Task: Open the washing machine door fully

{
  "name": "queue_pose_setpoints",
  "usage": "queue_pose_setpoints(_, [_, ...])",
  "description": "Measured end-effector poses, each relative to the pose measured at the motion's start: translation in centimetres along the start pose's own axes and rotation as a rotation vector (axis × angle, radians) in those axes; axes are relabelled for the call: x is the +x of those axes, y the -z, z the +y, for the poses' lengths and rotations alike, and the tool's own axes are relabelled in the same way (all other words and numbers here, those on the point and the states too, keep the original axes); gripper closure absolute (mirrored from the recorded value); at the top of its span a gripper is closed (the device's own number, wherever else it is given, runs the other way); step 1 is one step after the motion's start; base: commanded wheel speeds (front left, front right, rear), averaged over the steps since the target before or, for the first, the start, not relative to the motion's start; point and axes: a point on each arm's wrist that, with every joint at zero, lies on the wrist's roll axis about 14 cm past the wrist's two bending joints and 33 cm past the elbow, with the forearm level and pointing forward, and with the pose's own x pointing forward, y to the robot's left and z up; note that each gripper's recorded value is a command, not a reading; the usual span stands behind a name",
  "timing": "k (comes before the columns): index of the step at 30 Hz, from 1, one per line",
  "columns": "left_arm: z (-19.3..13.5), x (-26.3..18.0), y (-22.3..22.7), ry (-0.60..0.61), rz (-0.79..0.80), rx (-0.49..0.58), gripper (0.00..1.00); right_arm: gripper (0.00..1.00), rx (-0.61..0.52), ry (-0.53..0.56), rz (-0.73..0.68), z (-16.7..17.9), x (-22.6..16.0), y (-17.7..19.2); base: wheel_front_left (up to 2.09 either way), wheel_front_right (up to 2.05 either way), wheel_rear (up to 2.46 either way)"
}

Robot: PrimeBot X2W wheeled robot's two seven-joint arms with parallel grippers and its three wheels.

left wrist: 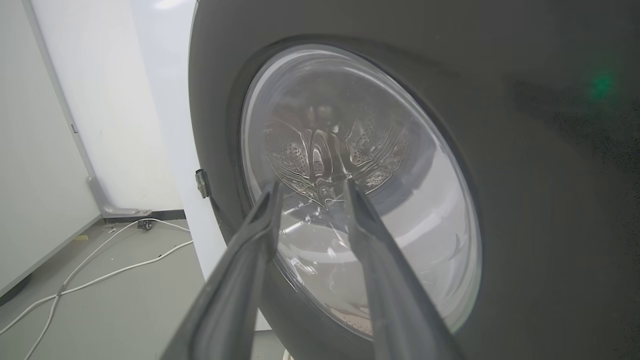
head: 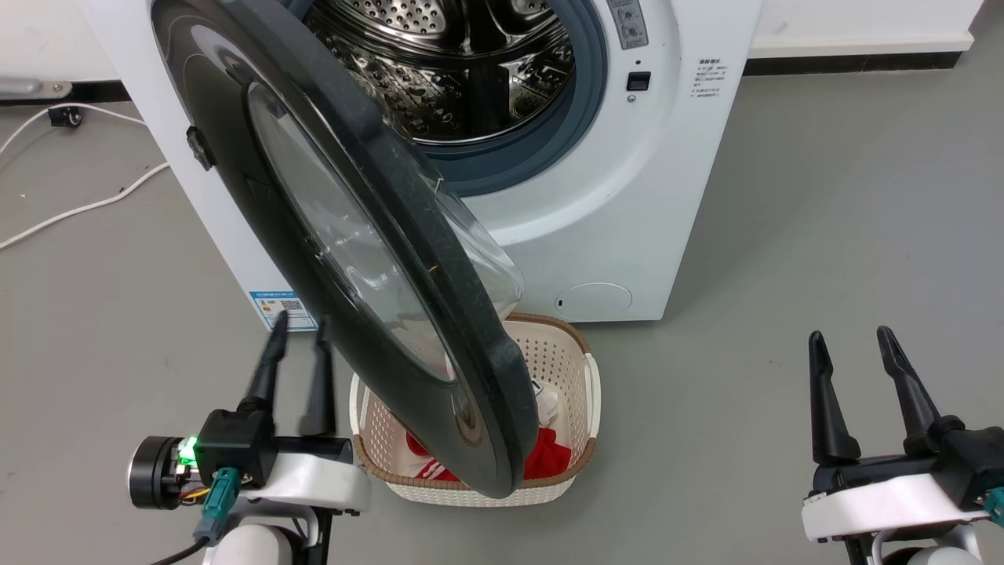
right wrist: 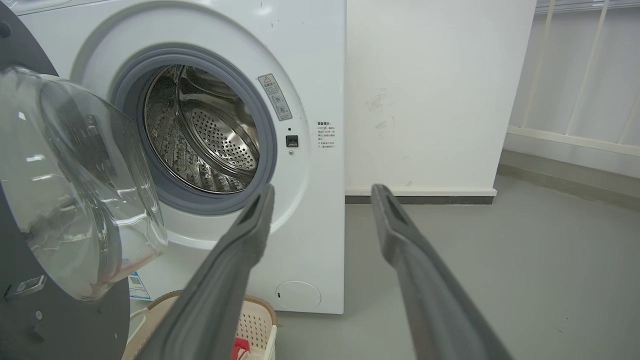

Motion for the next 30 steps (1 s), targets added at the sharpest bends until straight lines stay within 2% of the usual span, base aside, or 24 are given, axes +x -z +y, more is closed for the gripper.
queue_pose_setpoints(9, [0.1,0.2,-0.8,0.000,-0.024,-0.003,1.00,0.00,0.008,0.002,0.003,0.0,0.0,0.1,0.00,0.00,0.00])
queue_pose_setpoints(14, [0.5,0.7,-3.4,-0.019,-0.106,-0.007,1.00,0.00,0.013,0.003,0.002,0.0,0.0,0.1,0.00,0.00,0.00])
queue_pose_setpoints(22, [1.0,1.3,-10.8,-0.044,-0.342,0.006,1.00,0.00,0.022,0.008,0.007,-0.1,-0.1,0.3,0.00,0.00,0.00])
queue_pose_setpoints(30, [-1.6,-0.4,-20.0,0.036,-0.643,0.018,1.00,0.00,0.029,0.012,0.010,-0.2,-0.2,0.3,0.00,0.00,0.00])
